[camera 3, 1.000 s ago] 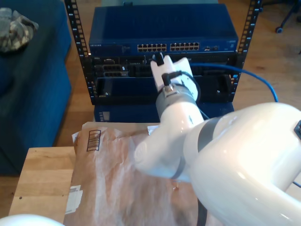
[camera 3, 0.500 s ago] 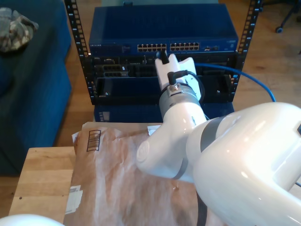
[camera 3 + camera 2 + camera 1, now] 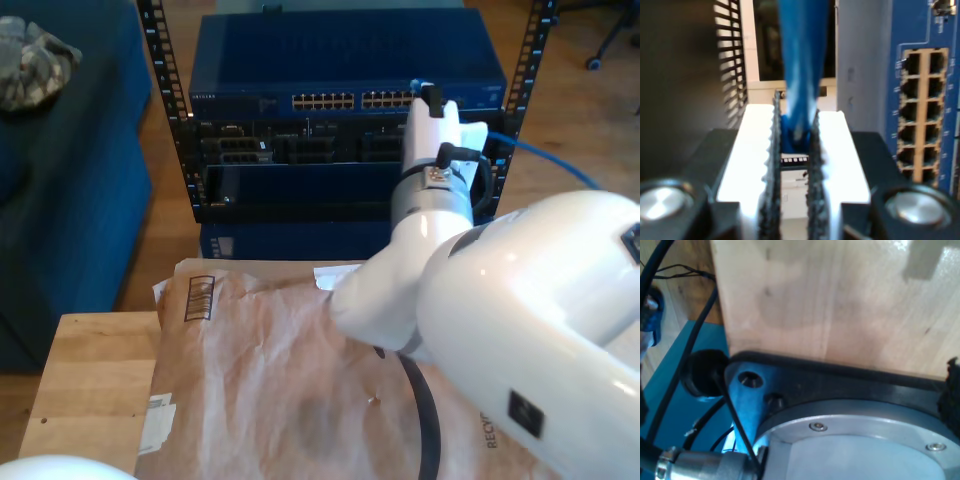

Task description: Grab the cable and plug it in

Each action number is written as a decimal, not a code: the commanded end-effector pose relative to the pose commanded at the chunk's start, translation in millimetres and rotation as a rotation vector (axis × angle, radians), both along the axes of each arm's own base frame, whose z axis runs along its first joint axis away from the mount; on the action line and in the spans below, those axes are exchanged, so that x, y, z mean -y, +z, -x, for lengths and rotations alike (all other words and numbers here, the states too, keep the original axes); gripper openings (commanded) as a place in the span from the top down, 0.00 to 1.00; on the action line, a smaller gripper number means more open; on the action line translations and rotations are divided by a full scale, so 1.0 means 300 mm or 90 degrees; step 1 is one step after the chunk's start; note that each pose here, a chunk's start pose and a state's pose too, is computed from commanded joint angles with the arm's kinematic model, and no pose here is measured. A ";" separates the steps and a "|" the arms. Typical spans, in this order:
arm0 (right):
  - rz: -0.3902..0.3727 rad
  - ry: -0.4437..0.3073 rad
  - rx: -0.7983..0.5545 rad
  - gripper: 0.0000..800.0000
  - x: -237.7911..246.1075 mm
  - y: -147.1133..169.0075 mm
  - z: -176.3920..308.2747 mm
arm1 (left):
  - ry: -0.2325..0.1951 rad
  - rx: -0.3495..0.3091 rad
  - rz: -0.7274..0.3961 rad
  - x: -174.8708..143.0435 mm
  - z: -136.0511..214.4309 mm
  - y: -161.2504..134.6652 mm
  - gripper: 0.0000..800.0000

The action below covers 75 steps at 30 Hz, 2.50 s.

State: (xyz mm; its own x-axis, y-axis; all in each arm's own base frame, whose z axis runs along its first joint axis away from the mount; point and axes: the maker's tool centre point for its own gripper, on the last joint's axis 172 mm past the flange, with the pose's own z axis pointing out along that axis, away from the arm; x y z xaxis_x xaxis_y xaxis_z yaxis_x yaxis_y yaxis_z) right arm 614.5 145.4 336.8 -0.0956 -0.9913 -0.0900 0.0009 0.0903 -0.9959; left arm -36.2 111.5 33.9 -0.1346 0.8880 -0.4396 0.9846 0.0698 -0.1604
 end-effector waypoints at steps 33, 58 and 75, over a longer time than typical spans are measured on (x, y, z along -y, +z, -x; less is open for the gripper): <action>0.043 -0.059 0.063 1.00 0.023 -0.188 -0.078 | 0.000 0.000 0.000 0.000 0.000 0.000 0.00; 0.040 -0.102 0.080 1.00 0.047 -0.201 -0.103 | 0.000 0.000 0.000 0.000 0.000 0.000 0.00; 0.042 -0.104 0.084 1.00 0.043 -0.210 -0.129 | 0.001 0.001 0.000 0.000 -0.001 0.000 0.00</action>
State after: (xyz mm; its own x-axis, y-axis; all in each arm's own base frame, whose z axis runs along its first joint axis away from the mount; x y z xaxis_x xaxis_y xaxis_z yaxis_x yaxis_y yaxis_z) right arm 653.3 132.5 273.7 -0.2465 -0.9680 -0.0476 0.1406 0.0129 -0.9900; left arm -35.9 111.5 33.8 -0.1353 0.8879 -0.4397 0.9846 0.0710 -0.1596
